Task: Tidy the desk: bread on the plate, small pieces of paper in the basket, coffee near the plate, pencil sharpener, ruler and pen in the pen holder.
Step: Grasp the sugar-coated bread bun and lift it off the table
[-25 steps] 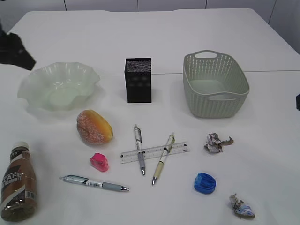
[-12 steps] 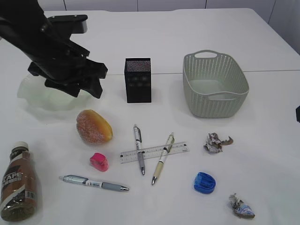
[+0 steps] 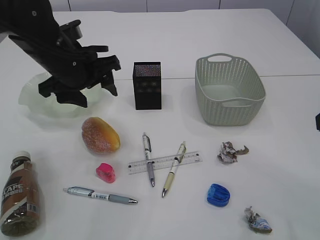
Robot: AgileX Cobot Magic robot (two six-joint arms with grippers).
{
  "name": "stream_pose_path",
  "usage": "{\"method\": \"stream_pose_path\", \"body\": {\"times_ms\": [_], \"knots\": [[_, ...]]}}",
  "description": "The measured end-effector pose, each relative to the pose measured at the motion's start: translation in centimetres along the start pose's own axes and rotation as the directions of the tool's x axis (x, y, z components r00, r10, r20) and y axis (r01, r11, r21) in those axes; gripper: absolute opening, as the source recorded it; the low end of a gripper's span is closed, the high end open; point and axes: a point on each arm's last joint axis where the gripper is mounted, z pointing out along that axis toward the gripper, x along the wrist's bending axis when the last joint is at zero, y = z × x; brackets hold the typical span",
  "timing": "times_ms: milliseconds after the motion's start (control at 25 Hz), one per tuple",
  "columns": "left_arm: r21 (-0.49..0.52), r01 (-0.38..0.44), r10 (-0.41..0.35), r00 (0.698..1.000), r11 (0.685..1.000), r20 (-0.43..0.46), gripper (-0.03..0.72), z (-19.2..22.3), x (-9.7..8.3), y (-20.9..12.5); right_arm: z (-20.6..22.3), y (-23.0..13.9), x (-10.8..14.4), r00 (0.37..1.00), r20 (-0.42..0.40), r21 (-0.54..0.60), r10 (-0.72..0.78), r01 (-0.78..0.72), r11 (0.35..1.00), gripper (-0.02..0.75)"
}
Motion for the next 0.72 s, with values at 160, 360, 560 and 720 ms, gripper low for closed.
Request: {"method": "stream_pose_path", "body": {"times_ms": [160,360,560,720], "knots": [[0.013,0.161,-0.161,0.987,0.987,-0.023,0.577,1.3,0.3,-0.2,0.0,0.0,0.0,1.0,0.0,0.0,0.0,0.0,1.0,0.584],[0.014,0.264,-0.261,0.958,0.964,-0.117,0.557,2.6,1.2,-0.5,0.0,0.0,0.0,1.0,-0.001,0.002,0.001,-0.001,1.0,0.584],[0.007,0.305,-0.298,0.936,0.952,-0.189,0.534,3.1,1.9,-0.8,0.0,0.0,0.0,1.0,-0.001,0.002,0.0,0.0,1.0,0.583],[0.013,0.339,-0.328,0.92,0.941,-0.212,0.533,4.0,2.2,-1.0,0.0,0.0,0.0,1.0,-0.001,0.001,0.0,0.0,1.0,0.583]]}}
